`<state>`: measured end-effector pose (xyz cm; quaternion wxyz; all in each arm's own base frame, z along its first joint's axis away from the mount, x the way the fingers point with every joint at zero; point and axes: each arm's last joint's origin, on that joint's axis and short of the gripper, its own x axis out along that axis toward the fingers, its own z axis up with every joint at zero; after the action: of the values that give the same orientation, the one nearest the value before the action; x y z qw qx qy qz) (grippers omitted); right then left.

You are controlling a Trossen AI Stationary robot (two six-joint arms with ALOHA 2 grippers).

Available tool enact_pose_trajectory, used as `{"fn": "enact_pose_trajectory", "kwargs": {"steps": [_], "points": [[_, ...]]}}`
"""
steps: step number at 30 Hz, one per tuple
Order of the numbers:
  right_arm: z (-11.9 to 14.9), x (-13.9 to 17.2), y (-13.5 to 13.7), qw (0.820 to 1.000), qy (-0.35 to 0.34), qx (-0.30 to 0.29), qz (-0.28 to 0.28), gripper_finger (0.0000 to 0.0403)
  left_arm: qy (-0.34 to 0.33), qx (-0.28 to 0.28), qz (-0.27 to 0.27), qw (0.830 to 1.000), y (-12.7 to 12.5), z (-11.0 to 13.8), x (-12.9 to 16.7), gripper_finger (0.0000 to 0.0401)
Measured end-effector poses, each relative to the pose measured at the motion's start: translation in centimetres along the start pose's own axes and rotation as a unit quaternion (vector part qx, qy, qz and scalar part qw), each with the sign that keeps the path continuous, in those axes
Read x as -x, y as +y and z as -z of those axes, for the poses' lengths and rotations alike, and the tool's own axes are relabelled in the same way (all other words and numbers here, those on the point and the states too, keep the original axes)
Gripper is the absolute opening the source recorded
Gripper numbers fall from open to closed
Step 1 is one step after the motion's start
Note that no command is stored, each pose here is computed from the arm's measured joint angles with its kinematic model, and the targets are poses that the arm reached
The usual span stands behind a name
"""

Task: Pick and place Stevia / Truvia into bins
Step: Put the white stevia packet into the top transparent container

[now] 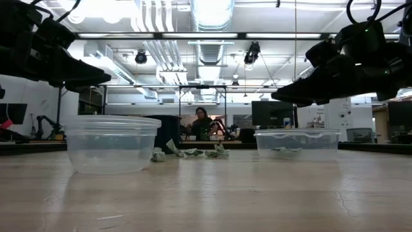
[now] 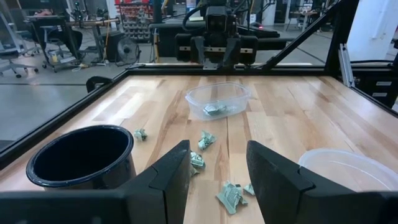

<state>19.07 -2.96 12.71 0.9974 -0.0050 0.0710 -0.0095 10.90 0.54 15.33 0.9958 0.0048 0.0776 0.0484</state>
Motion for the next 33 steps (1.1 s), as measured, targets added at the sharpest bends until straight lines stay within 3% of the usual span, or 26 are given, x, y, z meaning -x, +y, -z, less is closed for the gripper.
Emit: {"fn": "enact_pose_trajectory", "kwargs": {"steps": [7, 13, 18, 24, 29, 33], "points": [[-0.7, -0.4, -0.1, 1.000, -0.020, 0.025, 0.001, 0.0212, 0.001, 0.000, 0.000, 1.000, 0.0, 0.0, 0.0, 0.0141], [-2.3, -2.1, -0.5, 0.999, -0.030, -0.014, 0.004, 0.0212, 0.001, 0.000, 0.000, 1.000, 0.0, 0.0, 0.0, 0.0141], [-3.5, -4.9, -1.8, 0.996, 0.075, -0.049, 0.019, 0.0212, 0.001, 0.000, 0.000, 1.000, 0.0, 0.0, 0.0, 0.0141], [-6.0, -6.9, -3.5, 0.970, 0.236, -0.051, 0.032, 0.0212, 0.001, 0.000, 0.000, 1.000, 0.0, 0.0, 0.0, 0.0141], [-9.1, -7.7, -5.0, 0.967, 0.249, -0.040, 0.044, 0.0212, 0.001, 0.000, 0.000, 1.000, 0.0, 0.0, 0.0, 0.0141], [-9.8, -8.3, -6.6, 0.966, 0.245, -0.045, 0.064, 0.0212, 0.001, 0.000, 0.000, 1.000, 0.0, 0.0, 0.0, 0.0141]]}}
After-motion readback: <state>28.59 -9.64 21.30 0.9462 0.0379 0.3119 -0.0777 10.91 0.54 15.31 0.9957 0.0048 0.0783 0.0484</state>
